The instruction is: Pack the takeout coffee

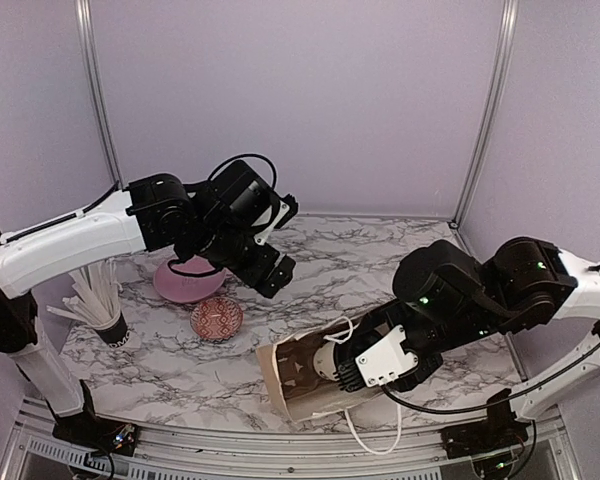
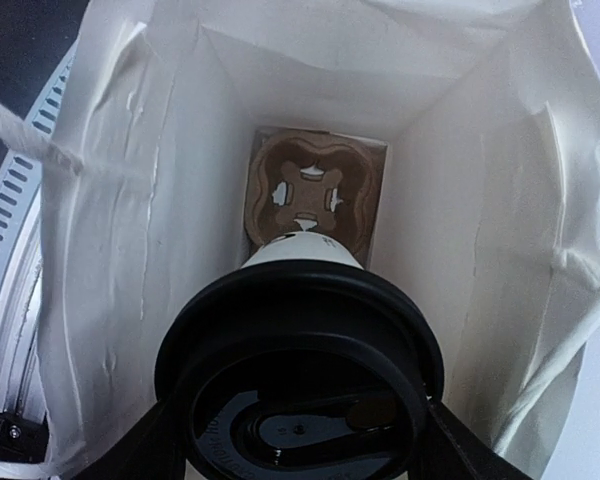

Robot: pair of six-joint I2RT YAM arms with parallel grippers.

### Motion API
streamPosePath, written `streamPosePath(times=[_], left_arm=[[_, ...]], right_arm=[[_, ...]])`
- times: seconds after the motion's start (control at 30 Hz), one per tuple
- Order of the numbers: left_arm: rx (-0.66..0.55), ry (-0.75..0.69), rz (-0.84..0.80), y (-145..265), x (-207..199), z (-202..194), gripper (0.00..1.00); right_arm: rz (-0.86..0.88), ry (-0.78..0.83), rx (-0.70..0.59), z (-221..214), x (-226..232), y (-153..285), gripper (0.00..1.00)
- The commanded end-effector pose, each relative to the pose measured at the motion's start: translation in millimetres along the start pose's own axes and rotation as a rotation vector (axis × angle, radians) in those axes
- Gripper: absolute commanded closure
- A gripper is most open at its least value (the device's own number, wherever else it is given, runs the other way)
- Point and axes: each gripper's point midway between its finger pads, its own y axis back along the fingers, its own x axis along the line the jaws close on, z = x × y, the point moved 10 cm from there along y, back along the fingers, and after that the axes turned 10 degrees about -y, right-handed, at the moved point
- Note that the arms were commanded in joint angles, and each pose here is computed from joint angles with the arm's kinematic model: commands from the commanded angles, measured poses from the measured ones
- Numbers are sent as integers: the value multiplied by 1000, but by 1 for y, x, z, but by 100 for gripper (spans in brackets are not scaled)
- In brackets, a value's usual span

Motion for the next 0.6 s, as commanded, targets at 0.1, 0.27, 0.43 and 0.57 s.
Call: streamPosePath(times=[0.1, 0.27, 0.43, 0.57], left_arm=[[67, 11, 109, -71, -12, -2, 1], [64, -23, 91, -102, -22, -9, 2], [102, -48, 48, -127, -32, -13, 3], [120, -67, 19, -141, -35, -17, 3]], right_arm=[[-59, 39, 66, -26, 14, -7, 67], [-151, 47, 98, -36, 16, -18, 69], [-193, 43, 102, -40, 17, -26, 70], [-226, 49, 98, -38, 14, -29, 70]])
